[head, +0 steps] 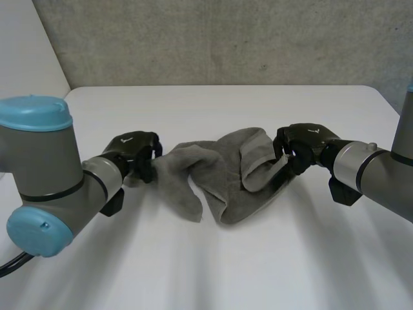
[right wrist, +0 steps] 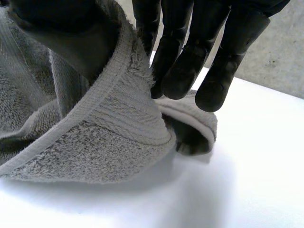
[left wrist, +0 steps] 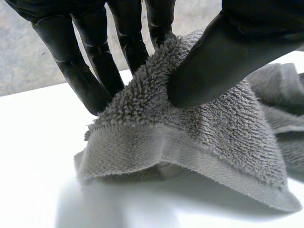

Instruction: Fold the towel.

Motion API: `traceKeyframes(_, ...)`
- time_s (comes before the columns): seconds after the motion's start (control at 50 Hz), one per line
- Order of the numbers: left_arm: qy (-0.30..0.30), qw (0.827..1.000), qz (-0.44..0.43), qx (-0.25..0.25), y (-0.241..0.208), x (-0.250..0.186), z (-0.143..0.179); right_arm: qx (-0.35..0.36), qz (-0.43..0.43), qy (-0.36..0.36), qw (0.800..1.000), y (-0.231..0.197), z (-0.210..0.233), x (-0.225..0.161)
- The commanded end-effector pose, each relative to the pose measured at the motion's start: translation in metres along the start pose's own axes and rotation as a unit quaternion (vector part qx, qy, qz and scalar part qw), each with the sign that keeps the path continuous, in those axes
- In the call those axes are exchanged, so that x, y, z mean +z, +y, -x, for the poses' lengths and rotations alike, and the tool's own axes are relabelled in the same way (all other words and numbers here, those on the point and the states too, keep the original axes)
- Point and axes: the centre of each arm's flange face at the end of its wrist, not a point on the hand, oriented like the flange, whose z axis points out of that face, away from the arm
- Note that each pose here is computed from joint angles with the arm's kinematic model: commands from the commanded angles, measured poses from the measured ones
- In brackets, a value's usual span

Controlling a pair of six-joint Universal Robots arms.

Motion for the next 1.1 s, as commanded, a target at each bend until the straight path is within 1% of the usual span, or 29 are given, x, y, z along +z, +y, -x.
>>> traceKeyframes(0.02,-0.01,1.0,0.021,0.007,-0.008,-0.016,0.027,0.0,-0.027,0.002,1.0,-0.013,0.004,-0.021)
traceKeyframes(0.08,0.001,1.0,0.013,0.005,-0.016,-0.023,0.028,0.001,-0.048,0.016,0.999,-0.02,-0.001,-0.029)
traceKeyframes(0.1,0.009,1.0,0.004,0.001,-0.023,-0.029,0.033,0.001,-0.048,0.016,0.999,-0.02,-0.001,-0.029)
traceKeyframes(0.12,0.013,1.0,-0.007,-0.003,-0.03,-0.032,0.04,-0.001,-0.067,0.029,0.997,-0.026,-0.007,-0.032)
traceKeyframes(0.14,0.013,1.0,-0.007,-0.003,-0.03,-0.032,0.04,-0.001,-0.067,0.029,0.997,-0.026,-0.007,-0.032)
traceKeyframes(0.18,0.015,0.999,-0.027,-0.01,-0.044,-0.034,0.056,-0.015,-0.123,0.052,0.991,-0.039,-0.014,-0.038)
traceKeyframes(0.2,0.015,0.999,-0.027,-0.01,-0.044,-0.034,0.056,-0.016,-0.123,0.053,0.991,-0.04,-0.014,-0.038)
traceKeyframes(0.24,0.004,0.999,-0.04,-0.014,-0.052,-0.029,0.071,-0.017,-0.16,0.065,0.985,-0.05,-0.016,-0.038)
traceKeyframes(0.3,0.003,0.999,-0.042,-0.013,-0.055,-0.024,0.074,-0.014,-0.16,0.067,0.985,-0.05,-0.016,-0.037)
traceKeyframes(0.34,-0.009,1.0,-0.002,-0.023,-0.032,0.007,0.086,-0.01,-0.149,0.063,0.987,-0.045,-0.018,-0.023)
traceKeyframes(0.36,-0.009,1.0,-0.002,-0.023,-0.032,0.007,0.086,-0.01,-0.149,0.063,0.987,-0.045,-0.018,-0.023)
traceKeyframes(0.4,-0.035,0.999,0.025,-0.027,-0.015,0.037,0.099,-0.004,-0.126,0.053,0.991,-0.033,-0.019,0.0)
traceKeyframes(0.46,-0.051,0.998,0.036,-0.026,-0.009,0.05,0.104,-0.002,-0.114,0.046,0.992,-0.027,-0.015,0.011)
traceKeyframes(0.5,-0.072,0.996,0.059,-0.006,0.004,0.075,0.108,-0.007,-0.1,0.029,0.995,-0.024,0.0,0.025)
traceKeyframes(0.52,-0.072,0.996,0.059,-0.006,0.004,0.075,0.108,-0.007,-0.1,0.029,0.995,-0.024,0.0,0.025)
traceKeyframes(0.56,-0.098,0.992,0.068,0.031,0.007,0.093,0.111,-0.01,-0.083,0.028,0.996,-0.018,0.008,0.041)
traceKeyframes(0.58,-0.098,0.992,0.068,0.031,0.007,0.093,0.111,-0.01,-0.083,0.028,0.996,-0.018,0.008,0.041)
traceKeyframes(0.6,-0.118,0.99,0.067,0.045,0.004,0.098,0.114,-0.012,-0.076,0.033,0.997,-0.015,0.01,0.046)
traceKeyframes(0.62,-0.118,0.99,0.067,0.045,0.004,0.098,0.114,-0.012,-0.075,0.033,0.997,-0.015,0.01,0.047)
traceKeyframes(0.66,-0.155,0.985,0.051,0.053,-0.008,0.101,0.121,-0.018,-0.068,0.043,0.997,-0.013,0.011,0.051)
traceKeyframes(0.72,-0.164,0.984,0.036,0.056,-0.019,0.098,0.119,-0.022,-0.064,0.041,0.997,-0.011,0.014,0.05)
traceKeyframes(0.78,-0.159,0.985,0.027,0.059,-0.026,0.094,0.114,-0.023,-0.064,0.04,0.997,-0.01,0.015,0.05)
traceKeyframes(0.82,-0.15,0.986,0.018,0.064,-0.037,0.082,0.101,-0.021,-0.056,0.039,0.997,-0.006,0.015,0.049)
traceKeyframes(0.9,-0.147,0.987,0.013,0.069,-0.04,0.069,0.095,-0.02,-0.054,0.04,0.998,-0.003,0.013,0.047)
traceKeyframes(0.94,-0.144,0.987,-0.007,0.074,-0.047,0.053,0.09,-0.02,-0.054,0.042,0.997,-0.004,0.011,0.044)
traceKeyframes(1.0,-0.138,0.987,-0.013,0.077,-0.046,0.046,0.087,-0.019,-0.054,0.043,0.997,-0.003,0.011,0.042)
traceKeyframes(1.04,-0.104,0.99,-0.01,0.095,-0.038,0.029,0.077,-0.019,-0.05,0.045,0.998,0.0,0.011,0.041)
traceKeyframes(1.06,-0.104,0.99,-0.01,0.095,-0.038,0.029,0.077,-0.019,-0.05,0.045,0.998,0.0,0.011,0.041)
traceKeyframes(1.1,-0.062,0.99,0.005,0.125,-0.024,0.013,0.066,-0.018,-0.048,0.048,0.998,0.003,0.01,0.041)
